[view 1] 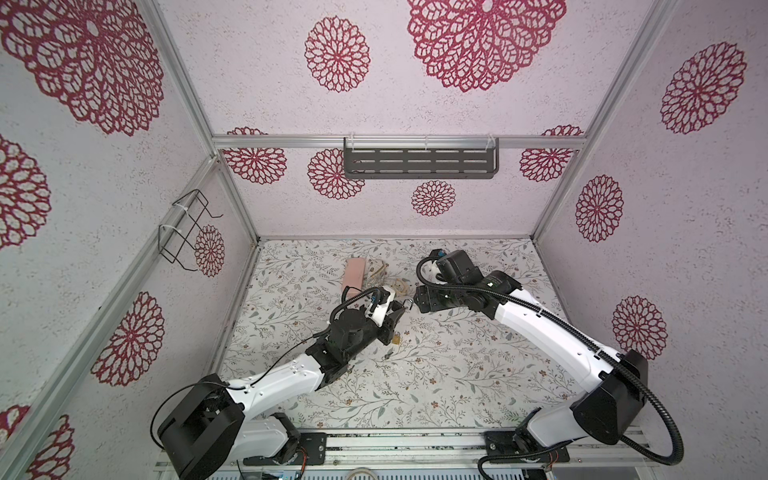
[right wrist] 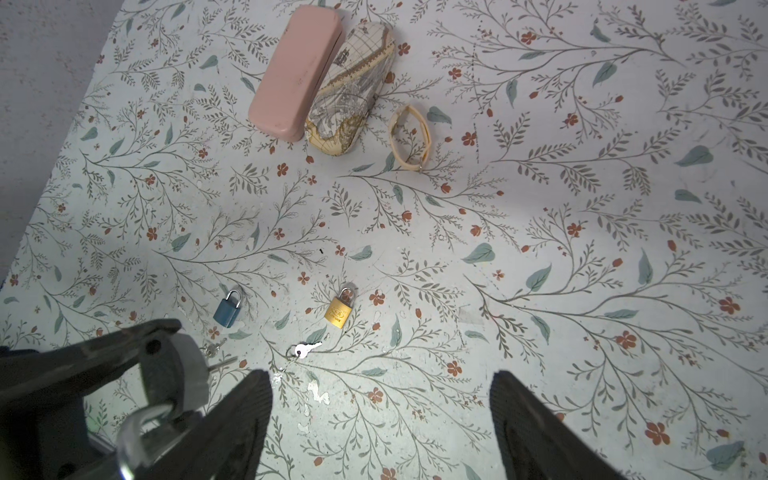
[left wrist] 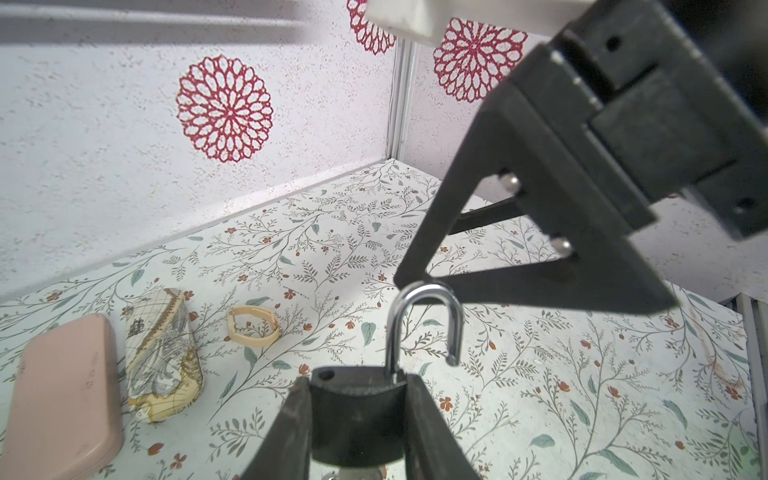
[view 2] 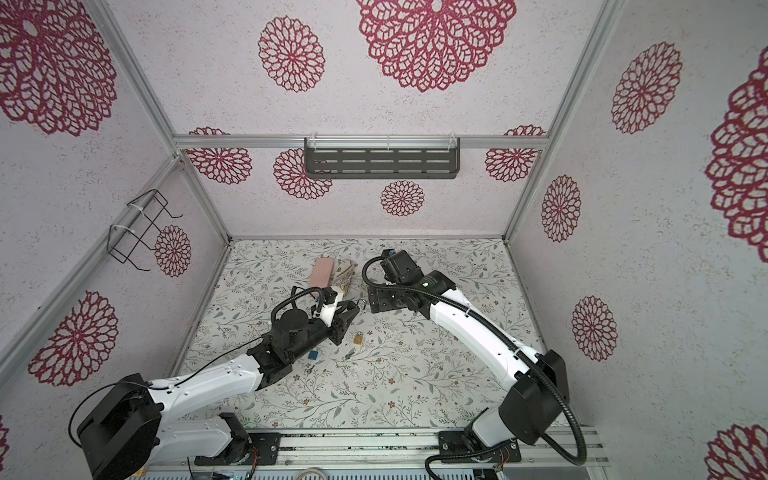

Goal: Unlock with the key

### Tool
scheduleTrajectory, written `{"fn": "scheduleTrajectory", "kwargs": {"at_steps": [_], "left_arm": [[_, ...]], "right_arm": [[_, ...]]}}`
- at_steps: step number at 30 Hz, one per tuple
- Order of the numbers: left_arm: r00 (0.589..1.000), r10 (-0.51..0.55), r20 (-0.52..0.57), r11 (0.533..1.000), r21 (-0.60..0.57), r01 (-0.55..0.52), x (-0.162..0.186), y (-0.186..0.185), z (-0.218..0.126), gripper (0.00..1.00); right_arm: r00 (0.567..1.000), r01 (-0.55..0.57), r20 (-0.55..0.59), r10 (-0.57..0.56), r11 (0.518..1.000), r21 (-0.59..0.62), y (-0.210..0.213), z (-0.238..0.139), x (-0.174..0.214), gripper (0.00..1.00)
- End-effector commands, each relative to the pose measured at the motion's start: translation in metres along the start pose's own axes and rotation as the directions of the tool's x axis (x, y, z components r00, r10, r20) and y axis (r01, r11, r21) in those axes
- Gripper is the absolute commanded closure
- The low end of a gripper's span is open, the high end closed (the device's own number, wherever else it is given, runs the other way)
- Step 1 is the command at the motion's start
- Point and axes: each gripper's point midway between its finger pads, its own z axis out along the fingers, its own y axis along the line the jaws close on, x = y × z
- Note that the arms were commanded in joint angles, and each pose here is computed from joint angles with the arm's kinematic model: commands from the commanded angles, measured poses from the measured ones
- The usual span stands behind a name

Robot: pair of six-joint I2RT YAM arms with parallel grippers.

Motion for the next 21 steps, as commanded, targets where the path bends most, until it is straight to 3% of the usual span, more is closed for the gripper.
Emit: {"fn": "scheduleTrajectory", "kwargs": {"at_steps": [1,6,12,17,21], "left_arm": [[0.998,-0.037,0.043,0.999,-0.026,0.038,-0.022,0.001,0.007,1.00],[0.981,-0.194,-0.031,0.973,-0.131,0.188,-0.025,0.007,0.025,1.00],[0.929,-0.347,-0.130,0.926,-0.207,0.317,-0.025,-0.020,0.051,1.00],[0.828,-0.512,-0.230,0.843,-0.320,0.432,-0.007,-0.032,0.069,1.00],[0.772,-0.565,-0.293,0.807,-0.391,0.443,0.007,-0.042,0.077,1.00]], "right_arm": [[0.995,-0.052,0.079,0.053,0.998,-0.021,-0.011,-0.023,-0.011,0.14],[0.984,-0.132,0.121,0.133,0.991,-0.017,-0.040,-0.031,-0.004,0.14],[0.962,-0.224,0.166,0.217,0.974,0.027,-0.078,-0.038,0.010,0.11],[0.944,-0.294,0.171,0.281,0.954,0.055,-0.105,-0.039,0.026,0.11],[0.929,-0.340,0.182,0.323,0.938,0.073,-0.122,-0.039,0.036,0.10]]}}
